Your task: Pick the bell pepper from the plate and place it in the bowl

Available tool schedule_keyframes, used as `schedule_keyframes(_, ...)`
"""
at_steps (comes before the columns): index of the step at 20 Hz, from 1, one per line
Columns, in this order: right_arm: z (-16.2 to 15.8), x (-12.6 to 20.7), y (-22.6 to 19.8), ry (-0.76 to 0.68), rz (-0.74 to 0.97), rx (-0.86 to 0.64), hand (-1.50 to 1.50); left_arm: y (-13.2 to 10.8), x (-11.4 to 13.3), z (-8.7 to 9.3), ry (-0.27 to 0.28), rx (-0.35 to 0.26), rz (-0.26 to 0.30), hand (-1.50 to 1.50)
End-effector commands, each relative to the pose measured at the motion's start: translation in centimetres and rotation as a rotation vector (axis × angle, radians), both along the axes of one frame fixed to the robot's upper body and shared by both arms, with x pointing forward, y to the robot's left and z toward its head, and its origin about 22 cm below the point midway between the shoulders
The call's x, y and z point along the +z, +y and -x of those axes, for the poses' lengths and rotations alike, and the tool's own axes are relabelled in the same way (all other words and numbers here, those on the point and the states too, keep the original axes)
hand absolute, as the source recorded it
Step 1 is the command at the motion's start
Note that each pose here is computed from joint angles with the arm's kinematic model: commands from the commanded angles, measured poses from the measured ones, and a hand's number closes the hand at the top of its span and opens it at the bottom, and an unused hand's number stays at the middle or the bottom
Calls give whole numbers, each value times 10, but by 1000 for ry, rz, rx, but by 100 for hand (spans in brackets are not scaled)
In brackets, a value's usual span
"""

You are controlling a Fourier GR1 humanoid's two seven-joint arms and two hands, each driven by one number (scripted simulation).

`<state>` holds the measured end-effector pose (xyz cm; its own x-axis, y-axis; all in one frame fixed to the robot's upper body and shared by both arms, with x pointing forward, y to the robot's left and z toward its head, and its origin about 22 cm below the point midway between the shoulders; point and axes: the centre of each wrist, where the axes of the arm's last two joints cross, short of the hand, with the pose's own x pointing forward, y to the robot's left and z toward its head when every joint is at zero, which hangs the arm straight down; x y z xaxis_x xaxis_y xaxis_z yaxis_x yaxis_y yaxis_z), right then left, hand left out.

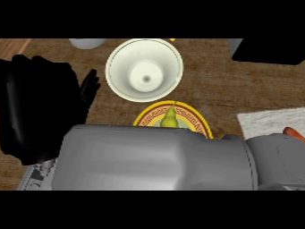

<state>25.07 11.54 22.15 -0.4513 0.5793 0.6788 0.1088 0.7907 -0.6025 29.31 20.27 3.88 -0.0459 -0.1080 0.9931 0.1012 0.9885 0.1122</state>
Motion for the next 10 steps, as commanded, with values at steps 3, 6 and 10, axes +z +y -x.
schedule_keyframes(3,-32,39,9,51,23,-141,150,-3,-11,15,18,9,-11,0)
schedule_keyframes(6,-51,25,2,80,24,-170,150,-13,-13,10,-2,0,-8,0)
schedule_keyframes(10,-81,17,-7,71,172,-284,150,-12,8,6,-10,5,6,0)
